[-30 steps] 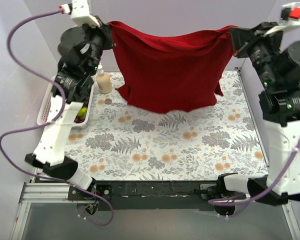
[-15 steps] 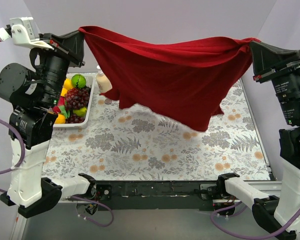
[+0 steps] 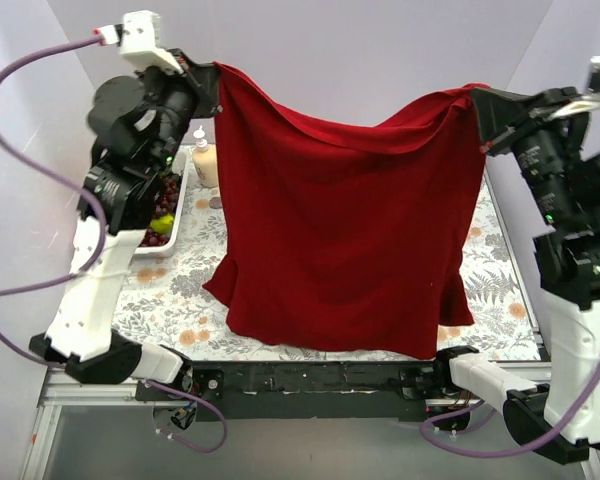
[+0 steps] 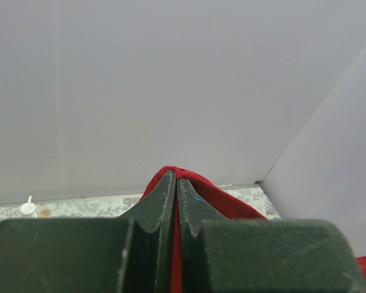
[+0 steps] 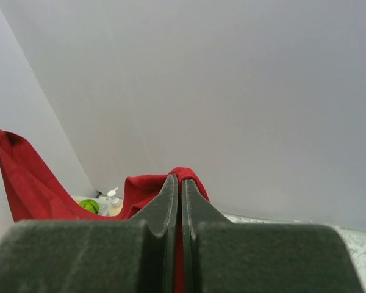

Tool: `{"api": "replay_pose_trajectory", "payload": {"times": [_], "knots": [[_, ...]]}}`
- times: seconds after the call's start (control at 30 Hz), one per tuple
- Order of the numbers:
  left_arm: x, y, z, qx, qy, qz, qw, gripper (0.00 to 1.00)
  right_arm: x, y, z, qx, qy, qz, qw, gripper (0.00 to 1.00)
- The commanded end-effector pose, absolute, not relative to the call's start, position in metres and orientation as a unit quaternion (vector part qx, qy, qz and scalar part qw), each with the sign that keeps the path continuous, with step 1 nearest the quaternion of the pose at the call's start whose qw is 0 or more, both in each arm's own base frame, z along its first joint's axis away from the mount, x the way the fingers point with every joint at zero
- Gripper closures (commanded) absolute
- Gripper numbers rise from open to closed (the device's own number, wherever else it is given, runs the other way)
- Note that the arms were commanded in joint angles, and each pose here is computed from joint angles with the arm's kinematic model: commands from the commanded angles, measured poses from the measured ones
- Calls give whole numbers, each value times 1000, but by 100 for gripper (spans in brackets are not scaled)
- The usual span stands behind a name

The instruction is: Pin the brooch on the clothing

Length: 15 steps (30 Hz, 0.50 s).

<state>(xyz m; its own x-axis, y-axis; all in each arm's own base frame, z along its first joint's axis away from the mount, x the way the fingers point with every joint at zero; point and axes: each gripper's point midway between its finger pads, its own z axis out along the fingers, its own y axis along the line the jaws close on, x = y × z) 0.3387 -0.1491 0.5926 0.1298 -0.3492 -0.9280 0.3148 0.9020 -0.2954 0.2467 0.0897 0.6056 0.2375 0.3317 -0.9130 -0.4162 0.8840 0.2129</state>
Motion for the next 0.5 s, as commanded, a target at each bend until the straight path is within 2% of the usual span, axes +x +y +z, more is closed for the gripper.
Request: {"api": "replay_pose_trajectory", "payload": {"times": [0.0, 0.17, 0.3, 0.47], "knots": [[370, -159, 569, -25, 648, -204, 733, 100, 300, 93, 577, -23, 597, 218, 771, 99], [404, -176, 558, -29, 655, -200, 728, 100, 359, 103, 556, -19, 635, 206, 744, 99], [432, -181, 575, -45, 639, -187, 745, 100, 381, 105, 586, -16, 614, 201, 763, 99], [434, -171, 613, -72, 588, -186, 784, 100, 387, 107, 644, -20, 551, 215, 806, 99]]}}
